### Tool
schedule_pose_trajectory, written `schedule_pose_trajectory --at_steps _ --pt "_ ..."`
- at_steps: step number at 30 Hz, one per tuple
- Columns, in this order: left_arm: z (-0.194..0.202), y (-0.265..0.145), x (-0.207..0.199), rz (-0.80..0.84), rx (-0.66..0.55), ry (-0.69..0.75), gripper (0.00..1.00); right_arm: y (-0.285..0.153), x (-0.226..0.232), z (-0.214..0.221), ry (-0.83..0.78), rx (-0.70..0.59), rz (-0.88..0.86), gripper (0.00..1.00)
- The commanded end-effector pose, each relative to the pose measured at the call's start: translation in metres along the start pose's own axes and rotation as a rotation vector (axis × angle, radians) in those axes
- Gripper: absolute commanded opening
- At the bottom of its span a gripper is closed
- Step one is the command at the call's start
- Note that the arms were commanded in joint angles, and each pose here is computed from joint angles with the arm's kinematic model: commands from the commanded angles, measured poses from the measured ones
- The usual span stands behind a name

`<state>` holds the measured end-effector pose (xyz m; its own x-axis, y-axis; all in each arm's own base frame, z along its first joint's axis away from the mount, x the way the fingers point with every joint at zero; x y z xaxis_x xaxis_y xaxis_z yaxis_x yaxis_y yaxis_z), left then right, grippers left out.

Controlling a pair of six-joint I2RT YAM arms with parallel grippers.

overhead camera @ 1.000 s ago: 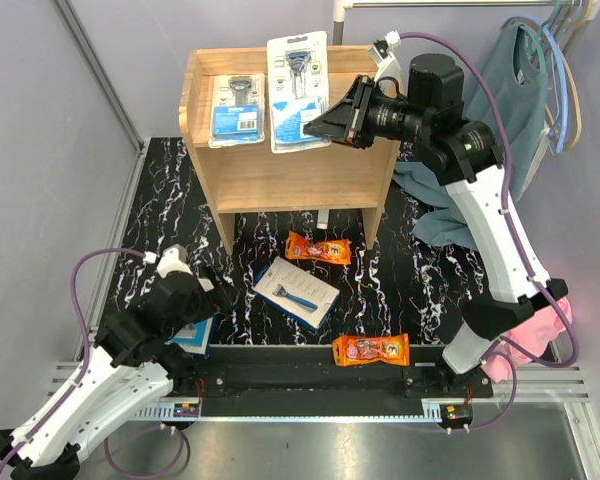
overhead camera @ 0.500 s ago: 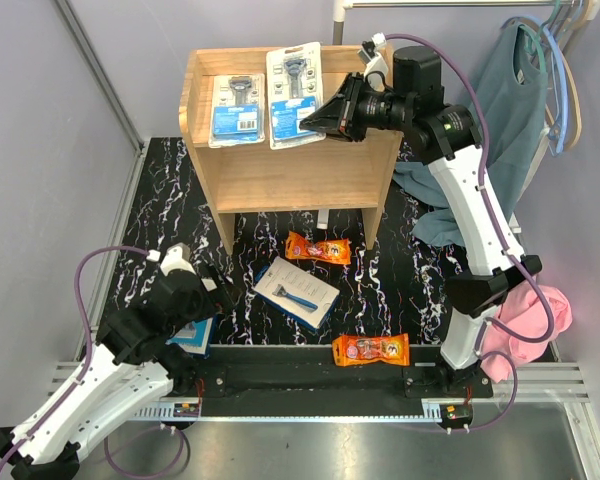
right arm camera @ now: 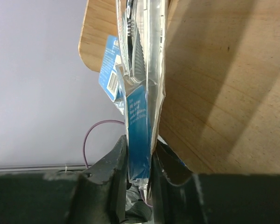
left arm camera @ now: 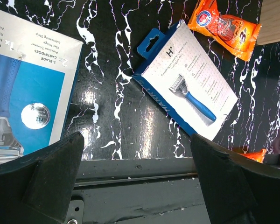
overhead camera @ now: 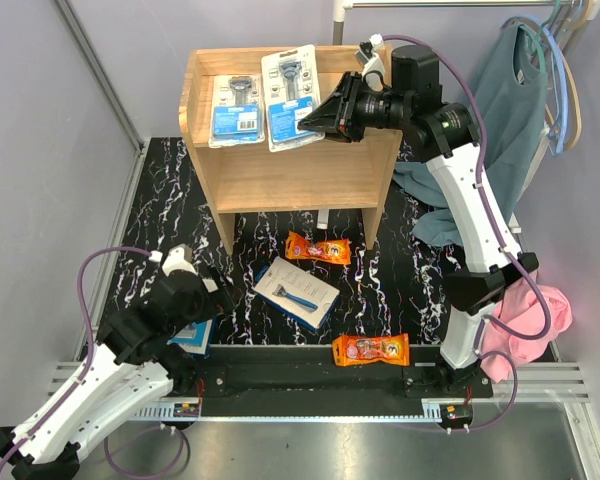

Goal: Place and organize the shaving razors onto the shelf

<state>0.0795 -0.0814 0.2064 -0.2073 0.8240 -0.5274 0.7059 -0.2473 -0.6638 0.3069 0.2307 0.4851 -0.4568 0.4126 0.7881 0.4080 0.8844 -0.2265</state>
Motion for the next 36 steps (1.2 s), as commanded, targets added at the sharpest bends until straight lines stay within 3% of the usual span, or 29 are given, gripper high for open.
schedule_pose_trajectory --at_steps 1,11,30,36 --pt "-0.003 0.0 -0.006 0.055 -0.018 0.0 0.99 -0.003 0.006 -0.006 -0.022 -0.011 -0.039 0.3" --pt "-0.003 0.0 -0.006 0.059 -0.02 -0.004 0.99 -0.004 0.005 -0.008 -0.017 -0.035 -0.009 0.41" --pt "-0.002 -0.002 -0.005 0.071 -0.021 -0.01 0.99 0.005 -0.001 -0.016 0.0 -0.083 0.029 0.43" --pt "-0.002 -0.001 -0.005 0.071 -0.023 -0.011 0.99 0.006 -0.005 -0.013 0.001 -0.075 0.028 0.51"
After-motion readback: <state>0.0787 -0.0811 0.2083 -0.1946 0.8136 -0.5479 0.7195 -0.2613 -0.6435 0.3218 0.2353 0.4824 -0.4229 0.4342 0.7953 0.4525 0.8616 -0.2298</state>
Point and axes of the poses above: each gripper's point midway between its finger pads, its own y axis out along the fingers, its own x axis along the line the jaws close on, z = x × y, the point moved 10 cm from there along -y, back along the fingers, and after that the axes turned 6 degrees about -y, right-handed, at the moved point
